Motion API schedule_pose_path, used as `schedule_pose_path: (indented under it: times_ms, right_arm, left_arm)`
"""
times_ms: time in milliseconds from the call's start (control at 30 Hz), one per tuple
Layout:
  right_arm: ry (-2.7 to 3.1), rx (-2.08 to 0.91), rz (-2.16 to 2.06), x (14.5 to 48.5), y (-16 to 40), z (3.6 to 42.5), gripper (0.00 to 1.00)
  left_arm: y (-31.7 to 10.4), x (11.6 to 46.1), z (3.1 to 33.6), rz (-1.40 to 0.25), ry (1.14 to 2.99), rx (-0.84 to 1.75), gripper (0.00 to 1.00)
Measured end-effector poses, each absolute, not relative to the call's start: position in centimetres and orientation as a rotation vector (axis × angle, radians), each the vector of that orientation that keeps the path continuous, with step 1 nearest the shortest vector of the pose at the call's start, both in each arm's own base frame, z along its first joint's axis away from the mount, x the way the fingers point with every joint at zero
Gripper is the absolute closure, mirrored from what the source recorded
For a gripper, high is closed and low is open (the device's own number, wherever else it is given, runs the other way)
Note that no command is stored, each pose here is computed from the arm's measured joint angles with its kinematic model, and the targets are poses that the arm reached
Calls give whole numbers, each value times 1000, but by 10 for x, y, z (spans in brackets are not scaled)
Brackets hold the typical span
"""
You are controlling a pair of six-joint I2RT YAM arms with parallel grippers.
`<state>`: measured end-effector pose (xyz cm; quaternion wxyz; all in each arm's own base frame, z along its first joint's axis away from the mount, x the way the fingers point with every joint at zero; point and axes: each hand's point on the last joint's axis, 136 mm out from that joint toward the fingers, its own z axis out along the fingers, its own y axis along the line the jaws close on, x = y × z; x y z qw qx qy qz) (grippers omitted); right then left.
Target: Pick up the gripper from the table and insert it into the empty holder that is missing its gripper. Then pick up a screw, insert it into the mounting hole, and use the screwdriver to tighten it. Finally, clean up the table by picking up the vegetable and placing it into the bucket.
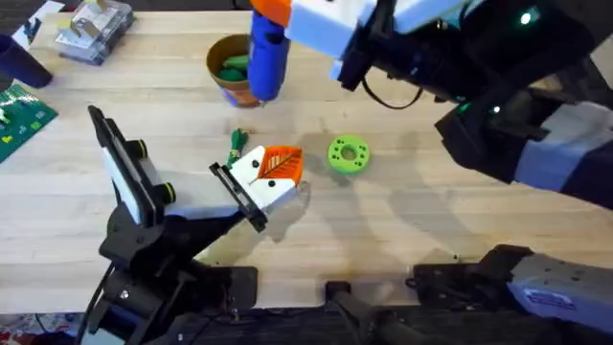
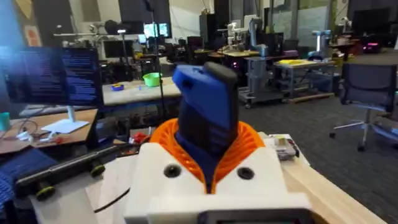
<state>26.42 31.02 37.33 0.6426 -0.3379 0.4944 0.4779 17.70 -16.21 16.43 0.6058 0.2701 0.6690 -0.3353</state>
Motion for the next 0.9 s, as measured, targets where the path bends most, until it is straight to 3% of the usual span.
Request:
schedule_pose_path:
  times_ms: [667, 900]
  right_arm:
    - [1345, -768, 1255, 255, 331, 349, 977]
    - [1250, -774, 1271, 249, 332, 366, 977]
  left_arm:
    - [-162, 177, 164, -776, 1547, 625, 982]
    - [-162, 177, 164, -775, 1547, 625, 982]
